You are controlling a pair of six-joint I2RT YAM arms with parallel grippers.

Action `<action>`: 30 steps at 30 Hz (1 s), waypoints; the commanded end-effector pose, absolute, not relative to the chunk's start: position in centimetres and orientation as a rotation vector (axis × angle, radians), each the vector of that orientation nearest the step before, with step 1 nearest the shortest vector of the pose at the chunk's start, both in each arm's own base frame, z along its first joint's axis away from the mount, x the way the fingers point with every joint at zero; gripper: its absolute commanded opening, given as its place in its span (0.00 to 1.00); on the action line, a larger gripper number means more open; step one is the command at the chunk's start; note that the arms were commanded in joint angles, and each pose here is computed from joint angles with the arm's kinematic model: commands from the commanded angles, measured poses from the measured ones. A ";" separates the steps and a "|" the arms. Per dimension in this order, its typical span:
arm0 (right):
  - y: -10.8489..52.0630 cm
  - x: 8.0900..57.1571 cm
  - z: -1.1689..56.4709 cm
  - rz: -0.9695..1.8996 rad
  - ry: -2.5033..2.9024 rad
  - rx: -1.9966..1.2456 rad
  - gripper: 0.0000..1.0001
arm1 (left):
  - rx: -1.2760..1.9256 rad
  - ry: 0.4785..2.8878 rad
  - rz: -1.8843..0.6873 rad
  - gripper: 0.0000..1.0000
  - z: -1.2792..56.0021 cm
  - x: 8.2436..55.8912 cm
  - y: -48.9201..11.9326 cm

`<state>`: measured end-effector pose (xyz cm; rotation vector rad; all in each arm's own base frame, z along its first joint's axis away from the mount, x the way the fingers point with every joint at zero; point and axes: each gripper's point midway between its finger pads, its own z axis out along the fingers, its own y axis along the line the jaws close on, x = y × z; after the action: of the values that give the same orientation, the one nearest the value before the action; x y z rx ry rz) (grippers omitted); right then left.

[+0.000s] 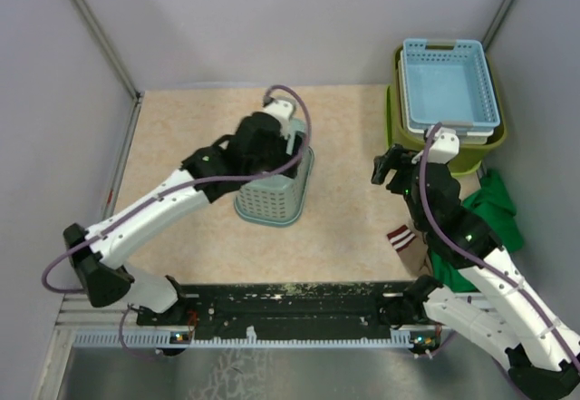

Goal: Turn the large container upside down

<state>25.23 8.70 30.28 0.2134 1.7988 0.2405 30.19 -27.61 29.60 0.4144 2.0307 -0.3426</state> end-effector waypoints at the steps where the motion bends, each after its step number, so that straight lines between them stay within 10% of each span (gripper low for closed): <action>1: 7.8 25.0 33.0 0.273 1.710 0.282 0.76 | 0.452 2.082 -0.139 0.82 26.4 29.6 -29.6; 15: 8.2 25.1 32.1 0.274 1.737 0.269 0.76 | 0.414 2.251 0.230 0.42 16.7 32.4 -25.2; 30: 8.0 24.5 32.0 0.284 1.737 0.260 0.76 | -0.065 2.344 0.277 0.48 12.6 45.4 -4.3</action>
<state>24.83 8.28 30.72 0.2436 1.7769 0.2573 45.52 -9.27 19.27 -0.1062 2.1336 0.2097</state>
